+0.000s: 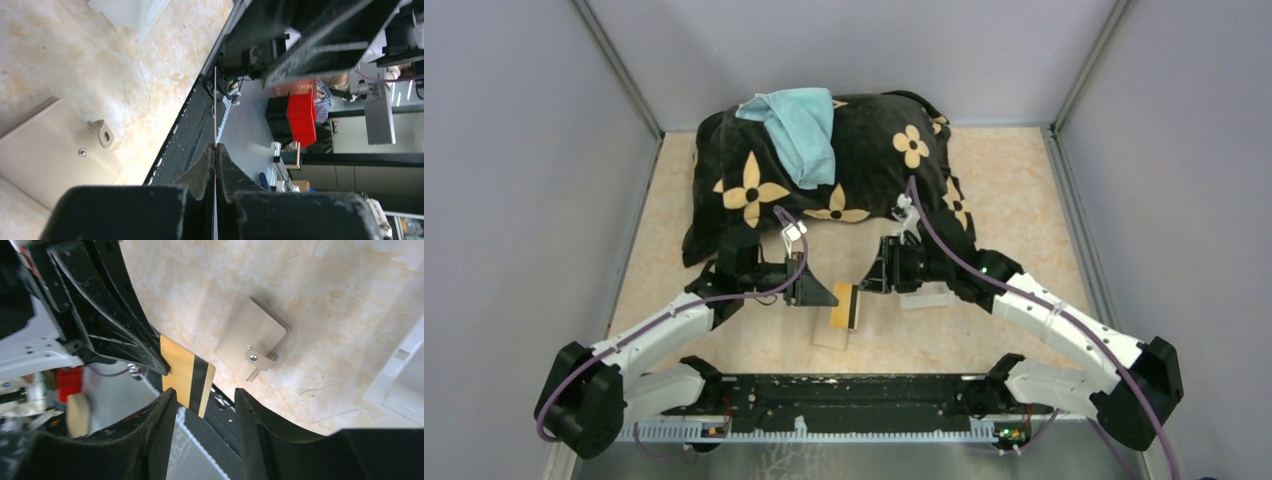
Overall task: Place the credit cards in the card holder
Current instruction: Pick up the credit card from the storage box.
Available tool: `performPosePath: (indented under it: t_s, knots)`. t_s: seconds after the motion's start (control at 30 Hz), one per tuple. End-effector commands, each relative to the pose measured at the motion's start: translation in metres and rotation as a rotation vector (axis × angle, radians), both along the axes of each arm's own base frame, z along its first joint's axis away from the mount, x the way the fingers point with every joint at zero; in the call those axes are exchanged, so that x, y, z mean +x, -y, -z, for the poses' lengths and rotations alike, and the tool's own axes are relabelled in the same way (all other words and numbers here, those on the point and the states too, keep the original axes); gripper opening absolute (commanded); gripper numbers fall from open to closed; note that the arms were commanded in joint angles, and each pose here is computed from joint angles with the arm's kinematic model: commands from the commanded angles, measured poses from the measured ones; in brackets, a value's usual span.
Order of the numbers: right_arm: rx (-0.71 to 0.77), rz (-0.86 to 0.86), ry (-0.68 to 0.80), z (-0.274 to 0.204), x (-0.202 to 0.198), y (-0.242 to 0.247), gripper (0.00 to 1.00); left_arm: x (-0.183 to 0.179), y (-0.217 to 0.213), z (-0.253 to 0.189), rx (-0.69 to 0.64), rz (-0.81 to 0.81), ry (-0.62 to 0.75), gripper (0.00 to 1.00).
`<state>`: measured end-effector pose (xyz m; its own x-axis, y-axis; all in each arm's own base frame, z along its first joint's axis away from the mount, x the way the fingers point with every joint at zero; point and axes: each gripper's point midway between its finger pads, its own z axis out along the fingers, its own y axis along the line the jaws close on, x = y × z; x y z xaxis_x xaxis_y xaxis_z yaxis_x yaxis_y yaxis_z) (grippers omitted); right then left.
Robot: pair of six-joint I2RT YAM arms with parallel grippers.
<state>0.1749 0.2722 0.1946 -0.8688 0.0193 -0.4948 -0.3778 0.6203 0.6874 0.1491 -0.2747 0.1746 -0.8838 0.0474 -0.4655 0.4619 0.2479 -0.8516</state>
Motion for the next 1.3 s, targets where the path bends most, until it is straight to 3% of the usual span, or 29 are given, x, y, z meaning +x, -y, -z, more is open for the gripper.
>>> performPosePath:
  t_s: [0.0,0.17,0.3,0.37,0.43,0.47,0.5,0.53,0.57,0.8,1.1,1.27]
  knots:
    - [-0.100,0.127,0.210,-0.026,0.010,0.006,0.48,0.009,-0.002,-0.010,-0.018,-0.075,0.028,0.00]
    - [-0.320,0.299,0.470,-0.039,0.039,0.041,0.49,0.018,-0.004,-0.012,0.008,-0.143,0.024,0.00]
    - [-0.290,0.567,0.594,-0.053,0.067,0.073,0.29,0.024,-0.007,-0.010,0.027,-0.192,0.009,0.00]
    - [-0.242,0.648,0.594,-0.051,0.070,0.082,0.26,0.026,-0.008,-0.008,0.034,-0.210,0.004,0.00]
    - [-0.196,0.639,0.580,-0.044,0.067,0.078,0.41,0.028,-0.009,-0.007,0.041,-0.225,0.004,0.00]
    - [-0.168,0.597,0.596,-0.047,0.064,0.073,0.53,0.029,-0.009,-0.006,0.045,-0.230,0.003,0.00]
    - [-0.148,0.524,0.620,-0.045,0.059,0.064,0.73,0.030,-0.009,-0.005,0.051,-0.236,0.003,0.00]
    - [-0.127,0.486,0.628,-0.045,0.056,0.059,0.83,0.030,-0.010,-0.005,0.054,-0.241,0.003,0.00]
    - [-0.117,0.466,0.625,-0.045,0.054,0.055,0.86,0.031,-0.010,-0.005,0.058,-0.246,0.004,0.00]
    - [-0.226,0.331,0.542,-0.018,0.046,0.039,0.76,0.034,-0.008,-0.003,0.050,-0.256,-0.020,0.00]
    - [0.045,0.143,0.394,-0.017,0.008,-0.010,0.63,0.024,0.000,-0.007,-0.041,-0.185,-0.046,0.00]
    - [0.109,0.102,0.335,-0.012,-0.002,-0.022,0.58,0.021,0.004,-0.009,-0.066,-0.151,-0.050,0.00]
